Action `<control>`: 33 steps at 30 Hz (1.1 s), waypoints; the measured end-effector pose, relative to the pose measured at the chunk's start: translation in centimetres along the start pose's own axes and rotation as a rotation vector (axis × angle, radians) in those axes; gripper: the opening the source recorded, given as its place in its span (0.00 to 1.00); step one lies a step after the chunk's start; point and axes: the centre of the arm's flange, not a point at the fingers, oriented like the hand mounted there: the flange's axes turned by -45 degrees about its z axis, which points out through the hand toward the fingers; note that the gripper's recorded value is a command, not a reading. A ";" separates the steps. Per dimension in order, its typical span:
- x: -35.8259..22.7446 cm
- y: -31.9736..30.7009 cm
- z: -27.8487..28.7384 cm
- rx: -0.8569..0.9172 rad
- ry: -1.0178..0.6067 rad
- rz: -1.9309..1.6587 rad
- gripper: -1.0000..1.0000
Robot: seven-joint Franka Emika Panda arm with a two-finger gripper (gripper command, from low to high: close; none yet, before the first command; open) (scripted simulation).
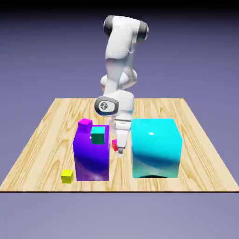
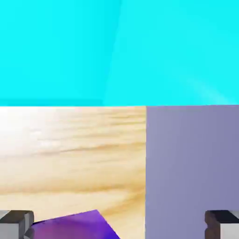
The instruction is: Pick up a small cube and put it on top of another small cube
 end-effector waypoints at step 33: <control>-2.3 -15.3 1.0 0.314 0.282 -0.215 0.00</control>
